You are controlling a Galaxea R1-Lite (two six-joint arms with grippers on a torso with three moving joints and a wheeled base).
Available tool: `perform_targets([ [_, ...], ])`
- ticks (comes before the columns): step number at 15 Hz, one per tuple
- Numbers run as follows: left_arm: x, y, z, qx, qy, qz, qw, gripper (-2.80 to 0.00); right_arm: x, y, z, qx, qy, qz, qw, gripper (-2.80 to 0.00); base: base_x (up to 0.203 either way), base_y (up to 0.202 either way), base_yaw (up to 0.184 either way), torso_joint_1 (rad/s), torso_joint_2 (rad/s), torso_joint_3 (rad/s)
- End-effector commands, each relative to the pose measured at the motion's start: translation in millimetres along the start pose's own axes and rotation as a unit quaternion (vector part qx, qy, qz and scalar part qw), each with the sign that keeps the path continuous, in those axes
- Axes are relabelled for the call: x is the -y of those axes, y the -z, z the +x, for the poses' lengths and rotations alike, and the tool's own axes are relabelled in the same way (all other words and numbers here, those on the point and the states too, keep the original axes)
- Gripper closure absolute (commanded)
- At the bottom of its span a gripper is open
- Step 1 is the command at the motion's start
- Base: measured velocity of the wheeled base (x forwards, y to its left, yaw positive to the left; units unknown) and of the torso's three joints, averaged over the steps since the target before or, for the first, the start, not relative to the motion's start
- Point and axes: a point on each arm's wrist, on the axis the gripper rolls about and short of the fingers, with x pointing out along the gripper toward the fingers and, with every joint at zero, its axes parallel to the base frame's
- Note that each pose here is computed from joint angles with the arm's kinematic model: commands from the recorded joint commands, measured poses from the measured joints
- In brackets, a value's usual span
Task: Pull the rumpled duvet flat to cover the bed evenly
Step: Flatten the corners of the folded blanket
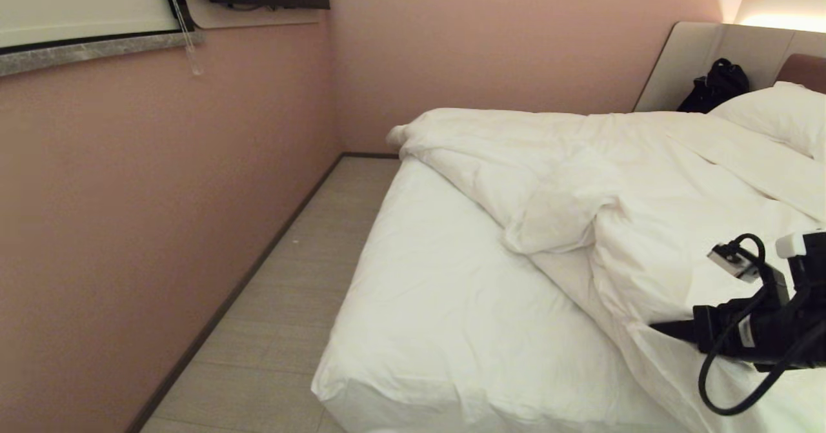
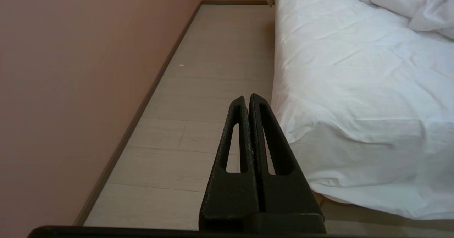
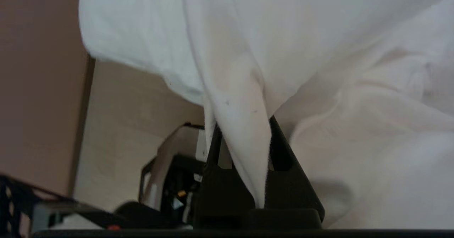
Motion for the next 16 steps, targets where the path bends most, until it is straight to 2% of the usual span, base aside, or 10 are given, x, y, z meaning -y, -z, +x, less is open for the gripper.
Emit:
perform_targets([
  [1, 0.0, -0.1, 0.0, 0.000, 0.000, 0.000, 1.0000, 0.00, -11.8, 6.5, 3.9, -0.015, -0.020, -0.041, 0.999, 0.00, 0.000, 0.000, 0.000, 0.000, 0.00, 0.000],
  [4, 0.0, 0.1, 0.0, 0.000, 0.000, 0.000, 1.0000, 0.00, -15.6, 21.9, 18.0, -0.056, -0.030, -0.064, 0.996, 0.00, 0.000, 0.000, 0.000, 0.000, 0.00, 0.000],
  [7, 0.0, 0.1, 0.0, 0.000, 0.000, 0.000, 1.0000, 0.00, -14.5, 37.3, 21.1, -0.083, -0.040, -0.125, 0.988, 0.00, 0.000, 0.000, 0.000, 0.000, 0.00, 0.000],
  [9, 0.0, 0.1, 0.0, 0.000, 0.000, 0.000, 1.0000, 0.00, -19.4, 45.0, 23.5, -0.097, -0.052, -0.148, 0.983, 0.00, 0.000, 0.000, 0.000, 0.000, 0.00, 0.000],
  [13, 0.0, 0.1, 0.0, 0.000, 0.000, 0.000, 1.0000, 0.00, -22.2, 51.7, 26.8, -0.112, -0.055, -0.153, 0.980, 0.00, 0.000, 0.000, 0.000, 0.000, 0.00, 0.000],
  [14, 0.0, -0.1, 0.0, 0.000, 0.000, 0.000, 1.0000, 0.00, -22.0, 51.1, 26.9, -0.112, -0.049, -0.154, 0.980, -2.80, 0.000, 0.000, 0.000, 0.000, 0.00, 0.000],
  [16, 0.0, 0.0, 0.0, 0.000, 0.000, 0.000, 1.0000, 0.00, -21.7, 48.7, 27.3, -0.109, -0.041, -0.156, 0.981, -2.80, 0.000, 0.000, 0.000, 0.000, 0.00, 0.000],
])
